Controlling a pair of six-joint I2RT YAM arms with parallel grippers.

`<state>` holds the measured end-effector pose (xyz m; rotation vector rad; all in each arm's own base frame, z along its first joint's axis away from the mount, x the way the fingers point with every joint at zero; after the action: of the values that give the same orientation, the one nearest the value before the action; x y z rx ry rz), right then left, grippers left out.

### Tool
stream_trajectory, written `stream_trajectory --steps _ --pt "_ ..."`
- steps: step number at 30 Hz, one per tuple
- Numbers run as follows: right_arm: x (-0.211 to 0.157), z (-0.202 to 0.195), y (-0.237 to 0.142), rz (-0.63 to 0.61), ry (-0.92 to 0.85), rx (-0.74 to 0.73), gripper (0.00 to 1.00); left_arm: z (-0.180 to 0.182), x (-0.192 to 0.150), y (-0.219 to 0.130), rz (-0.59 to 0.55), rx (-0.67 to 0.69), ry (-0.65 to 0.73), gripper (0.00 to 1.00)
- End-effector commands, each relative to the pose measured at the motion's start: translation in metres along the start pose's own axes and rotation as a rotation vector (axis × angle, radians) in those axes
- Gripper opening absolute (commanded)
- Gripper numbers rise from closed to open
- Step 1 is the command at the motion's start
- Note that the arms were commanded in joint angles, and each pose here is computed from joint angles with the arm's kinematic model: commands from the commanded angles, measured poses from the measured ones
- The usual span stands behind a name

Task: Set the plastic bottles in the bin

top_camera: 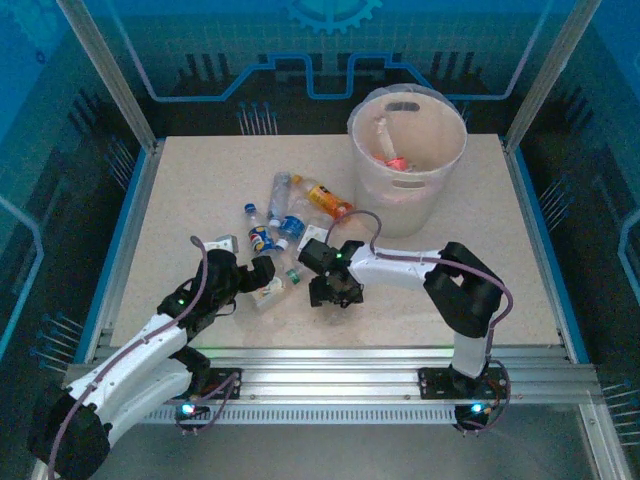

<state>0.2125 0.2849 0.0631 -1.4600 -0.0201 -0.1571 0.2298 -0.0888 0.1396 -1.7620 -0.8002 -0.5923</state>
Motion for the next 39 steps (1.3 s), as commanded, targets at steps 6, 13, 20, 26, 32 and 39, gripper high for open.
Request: stream_trajectory --steps 6,13,20,26,32,39 --pt "0.004 -0.025 -0.003 -0.025 -0.001 -0.057 0.61 -0.004 0.008 -0.002 -0.022 -0.017 0.002 0.99" --pt "0.011 -0.032 -0.027 -0.103 -0.046 -0.06 0.48 -0.004 0.011 -0.002 -0.031 -0.011 0.002 0.99" --pt "0.023 -0.029 -0.083 -0.216 -0.124 -0.007 0.43 -0.006 0.018 -0.003 -0.052 -0.014 0.009 0.99" --pt "0.036 -0.019 -0.152 -0.341 -0.215 0.095 0.4 -0.008 0.023 -0.006 -0.075 -0.013 0.03 0.99" --pt "0.059 -0.015 -0.229 -0.523 -0.287 0.158 0.41 -0.011 0.03 -0.01 -0.12 -0.036 0.042 0.99" --pt "0.11 -0.029 -0.299 -0.706 -0.252 0.201 0.42 -0.018 0.036 -0.015 -0.135 -0.075 0.062 0.99"
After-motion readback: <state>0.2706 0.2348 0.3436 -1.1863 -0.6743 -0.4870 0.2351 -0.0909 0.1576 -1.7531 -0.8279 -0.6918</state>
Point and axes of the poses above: each hand's point on the last joint's axis, 136 mm out from that joint toward the fingers, its own y axis out along the fingers, its own z axis along the line the jaws close on, x = y × z, the point moved 4 cm from there along -y, back along the fingers, and after that the axes turned 10 degrees about y, right-handed, at the moved point
